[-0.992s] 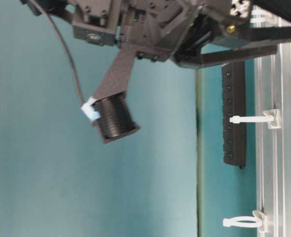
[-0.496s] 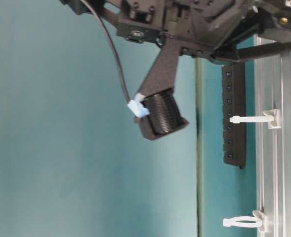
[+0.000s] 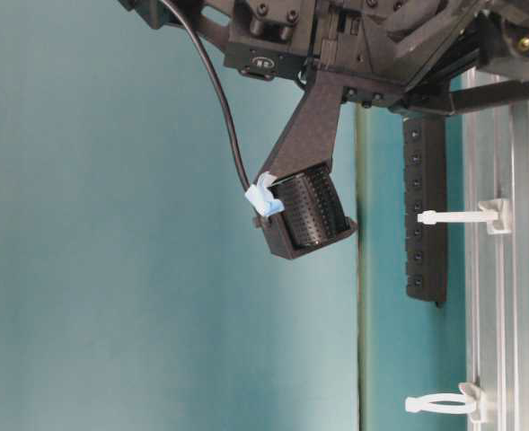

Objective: Pass the USB cable through three rings with both arms.
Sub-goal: 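Lower the right gripper and grasp the cable just behind the plug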

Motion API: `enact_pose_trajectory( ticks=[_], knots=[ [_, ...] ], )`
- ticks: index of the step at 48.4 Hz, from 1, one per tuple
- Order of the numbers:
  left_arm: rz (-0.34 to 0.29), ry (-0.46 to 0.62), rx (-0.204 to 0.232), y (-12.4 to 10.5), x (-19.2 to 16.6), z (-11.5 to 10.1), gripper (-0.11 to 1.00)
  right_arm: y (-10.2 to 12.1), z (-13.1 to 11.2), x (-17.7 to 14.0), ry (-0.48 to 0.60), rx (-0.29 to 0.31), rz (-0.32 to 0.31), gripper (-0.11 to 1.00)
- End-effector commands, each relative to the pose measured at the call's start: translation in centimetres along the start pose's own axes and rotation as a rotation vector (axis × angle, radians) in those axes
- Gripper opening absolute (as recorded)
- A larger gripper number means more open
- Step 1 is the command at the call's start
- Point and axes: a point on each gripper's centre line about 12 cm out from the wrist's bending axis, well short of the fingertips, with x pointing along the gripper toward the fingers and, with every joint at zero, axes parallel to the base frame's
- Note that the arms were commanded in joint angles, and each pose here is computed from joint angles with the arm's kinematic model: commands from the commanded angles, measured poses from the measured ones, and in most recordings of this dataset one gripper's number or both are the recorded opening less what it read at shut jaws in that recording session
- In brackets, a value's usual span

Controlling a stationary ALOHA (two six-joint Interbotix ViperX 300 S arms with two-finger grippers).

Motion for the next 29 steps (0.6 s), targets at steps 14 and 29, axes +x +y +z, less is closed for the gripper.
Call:
enact_pose_trajectory(
  ticks=[14,29],
  knots=[
    [0.001,-0.011,0.002,0.00,-0.09,0.47,0.83,-0.18,0.41,0.07,0.017,0.014,-0.003,-0.05],
    [0.003,-0.010,0.011,0.04,-0.09,0.46,0.82,-0.23,0.40,0.07,0.018,0.019,-0.003,-0.08]
  ],
)
